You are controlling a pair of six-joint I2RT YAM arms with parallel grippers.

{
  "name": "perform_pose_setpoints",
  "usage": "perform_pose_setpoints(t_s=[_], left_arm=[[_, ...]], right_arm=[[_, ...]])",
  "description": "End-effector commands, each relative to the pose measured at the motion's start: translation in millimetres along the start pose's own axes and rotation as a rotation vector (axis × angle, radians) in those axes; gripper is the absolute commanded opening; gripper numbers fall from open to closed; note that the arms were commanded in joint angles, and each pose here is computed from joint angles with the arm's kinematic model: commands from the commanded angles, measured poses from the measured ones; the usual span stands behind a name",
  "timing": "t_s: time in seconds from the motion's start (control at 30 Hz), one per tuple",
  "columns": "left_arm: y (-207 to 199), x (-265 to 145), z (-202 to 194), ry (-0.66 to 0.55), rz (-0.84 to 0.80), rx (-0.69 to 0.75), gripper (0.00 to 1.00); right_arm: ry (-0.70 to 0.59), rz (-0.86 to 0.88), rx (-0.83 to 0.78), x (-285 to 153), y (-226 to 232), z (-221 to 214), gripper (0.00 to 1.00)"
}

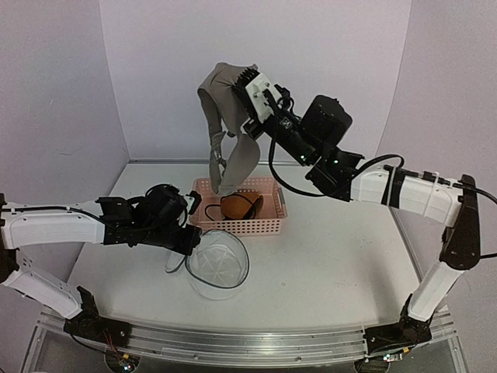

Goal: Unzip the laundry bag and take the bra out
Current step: Place the bra in the bin.

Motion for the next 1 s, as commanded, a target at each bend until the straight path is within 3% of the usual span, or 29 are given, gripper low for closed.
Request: perform_pose_setpoints(t_s=[0.0, 0.3, 0.5, 0.7, 0.97], left_arm=[[7, -14, 2, -0.034, 0.027, -0.026, 0.0], [9, -23, -3, -0.039, 0.011, -0.036, 0.0], [10, -29, -3, -0.049, 0.012, -0.037, 0.0], [10, -29, -4, -0.044, 0.016, -0.036, 0.0], [8, -23, 1, -0.034, 0.021, -0.026, 0.0]], right_arm=[[-0.074, -0.03, 0.049, 28, -6, -1, 0.0], [-0.087, 0.011, 0.111, 71, 15, -59, 0.0], [-0.072, 0.011, 0.186, 77, 18, -106, 0.0], [-0.013, 0.011, 0.225, 52, 22, -147, 0.0], [0.122, 0.062, 0.269, -16, 31, -202, 0.0]])
Point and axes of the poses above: each gripper's point midway between its finger pads, its own x axis out along the fingers, its own y axis along the line the jaws close on, z = x × y, the point moved 7 cm from there along -x, back along the fingers, and after that the axes turned 10 degrees about x, right-handed, at the moved point
